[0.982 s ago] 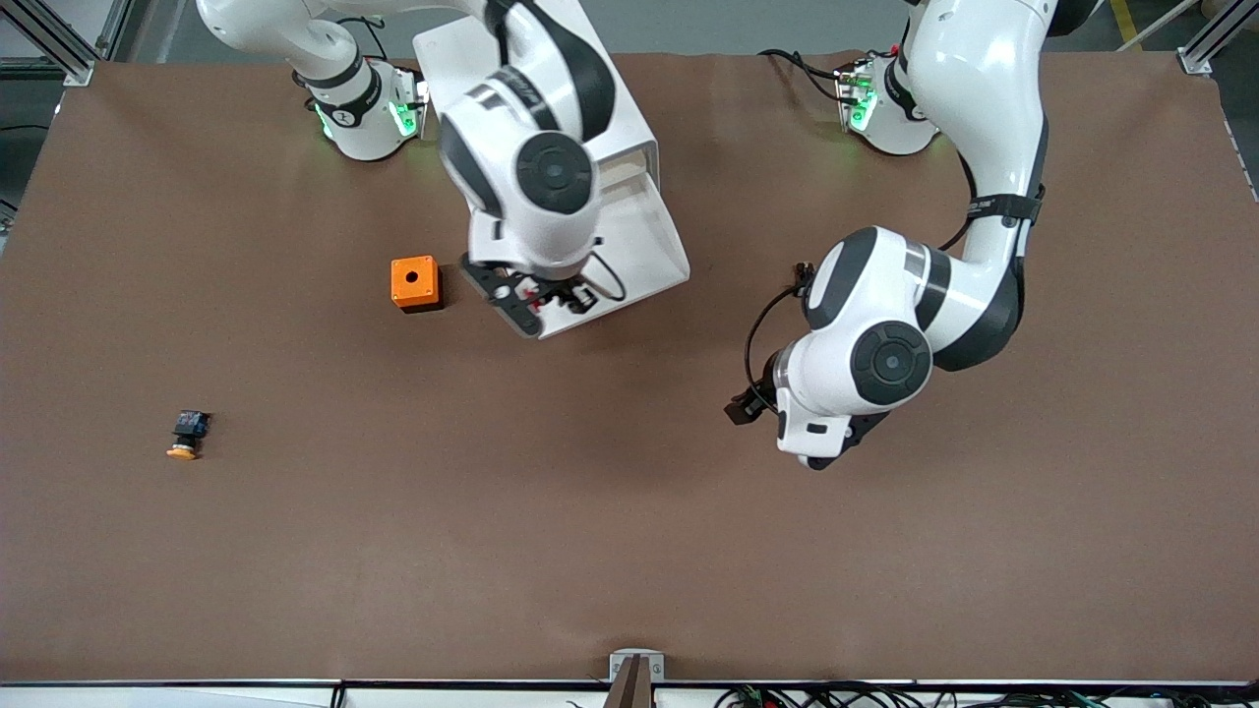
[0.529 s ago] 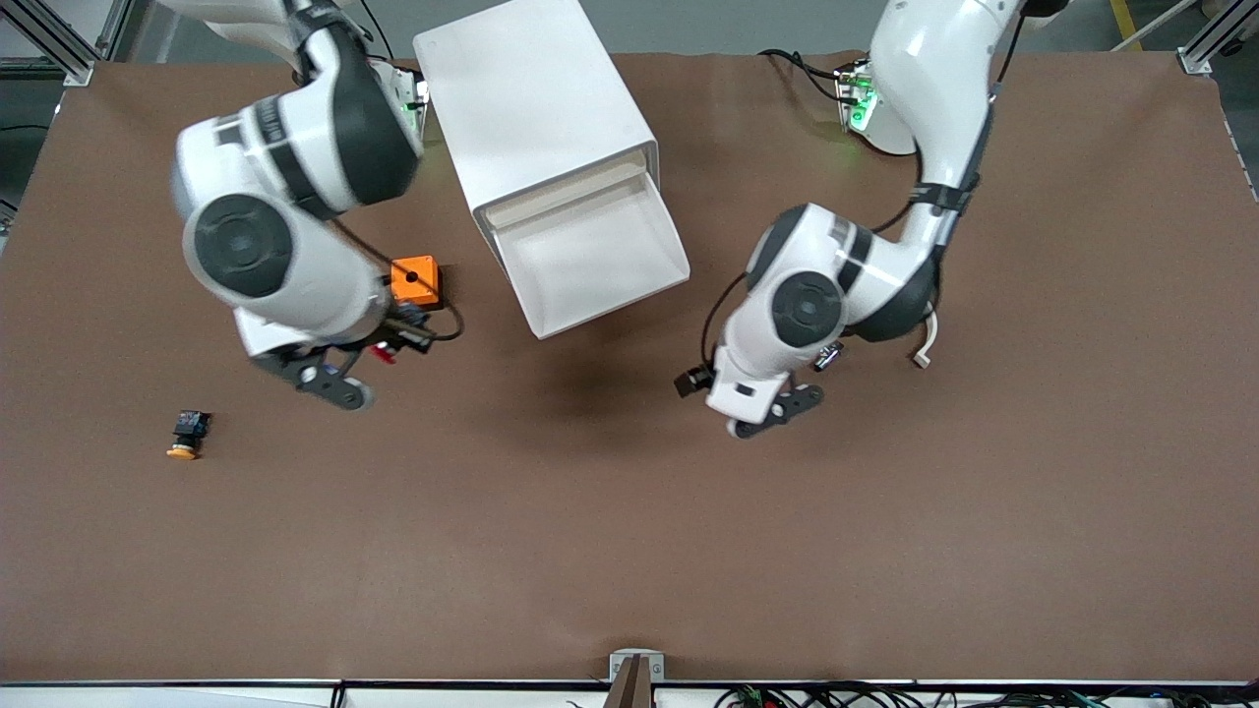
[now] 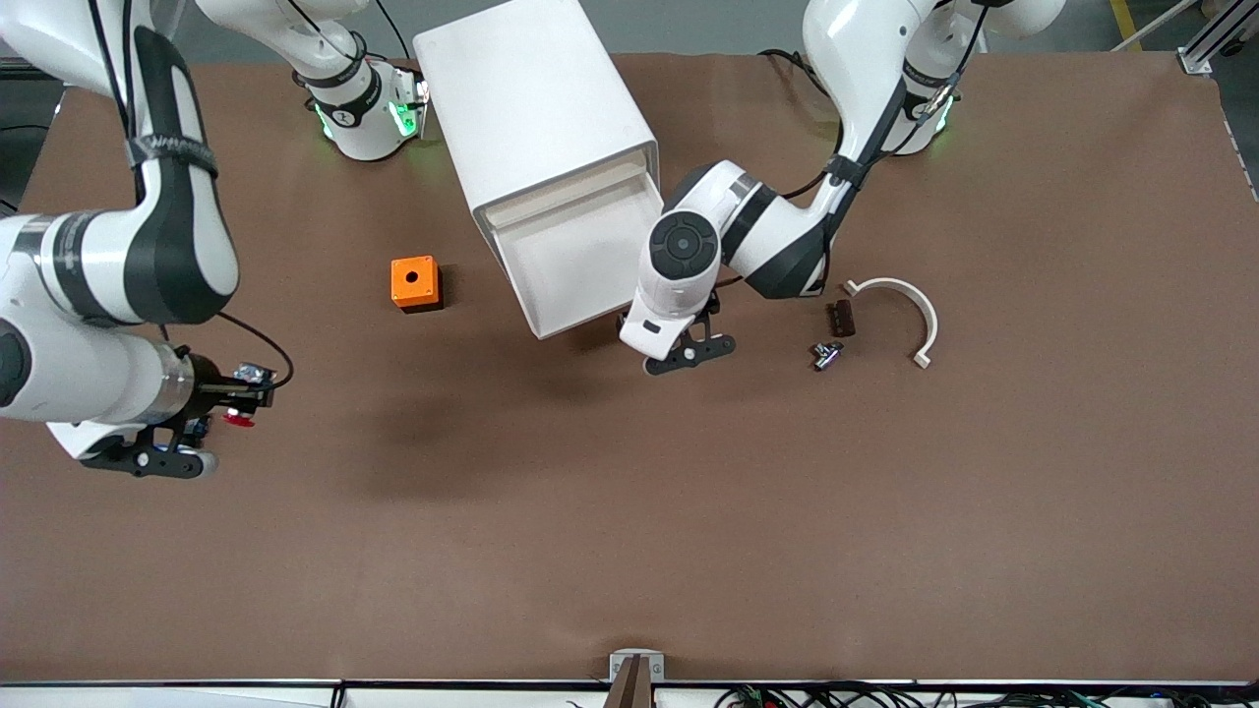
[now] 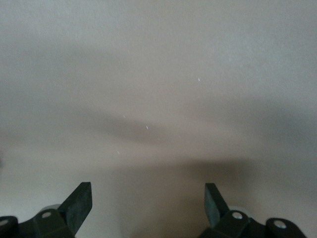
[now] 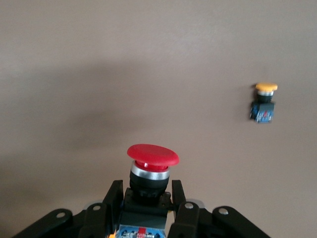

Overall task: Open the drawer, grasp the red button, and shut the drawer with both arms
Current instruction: 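Push the drawer shut with the left gripper while the right gripper carries the button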

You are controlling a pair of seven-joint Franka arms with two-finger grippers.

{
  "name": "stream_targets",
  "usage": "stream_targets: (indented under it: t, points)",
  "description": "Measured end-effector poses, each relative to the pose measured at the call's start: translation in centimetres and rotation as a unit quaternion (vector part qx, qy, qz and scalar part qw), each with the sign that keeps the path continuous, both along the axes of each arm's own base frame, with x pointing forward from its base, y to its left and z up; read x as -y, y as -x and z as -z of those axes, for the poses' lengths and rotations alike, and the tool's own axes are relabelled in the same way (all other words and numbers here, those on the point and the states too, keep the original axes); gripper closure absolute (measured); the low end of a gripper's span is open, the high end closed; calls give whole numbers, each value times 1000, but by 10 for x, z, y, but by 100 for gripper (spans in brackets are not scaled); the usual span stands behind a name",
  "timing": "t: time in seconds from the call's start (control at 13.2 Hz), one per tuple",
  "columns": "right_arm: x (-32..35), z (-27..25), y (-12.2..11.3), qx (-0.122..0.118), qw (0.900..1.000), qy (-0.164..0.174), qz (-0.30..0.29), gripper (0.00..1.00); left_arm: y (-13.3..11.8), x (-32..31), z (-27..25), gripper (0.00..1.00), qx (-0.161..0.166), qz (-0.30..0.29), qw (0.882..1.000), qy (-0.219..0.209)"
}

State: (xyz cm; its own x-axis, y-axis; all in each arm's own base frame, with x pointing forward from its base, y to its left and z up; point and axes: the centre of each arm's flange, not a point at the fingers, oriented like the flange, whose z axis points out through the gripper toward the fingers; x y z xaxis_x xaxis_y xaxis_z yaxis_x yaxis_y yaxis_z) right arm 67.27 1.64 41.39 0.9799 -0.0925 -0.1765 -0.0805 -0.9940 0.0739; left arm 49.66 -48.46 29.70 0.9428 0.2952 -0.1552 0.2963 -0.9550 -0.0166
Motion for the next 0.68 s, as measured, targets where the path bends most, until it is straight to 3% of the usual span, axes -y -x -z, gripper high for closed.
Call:
stream_targets:
  t: [0.38,0.68]
  points:
    - [50,80,4,39,999,-5,-14,56,35,33,-1,0,-14,13,1000,9]
    - [91,138,0,55,996,-9,-72,56,60,51,-1,0,-26,13,1000,11]
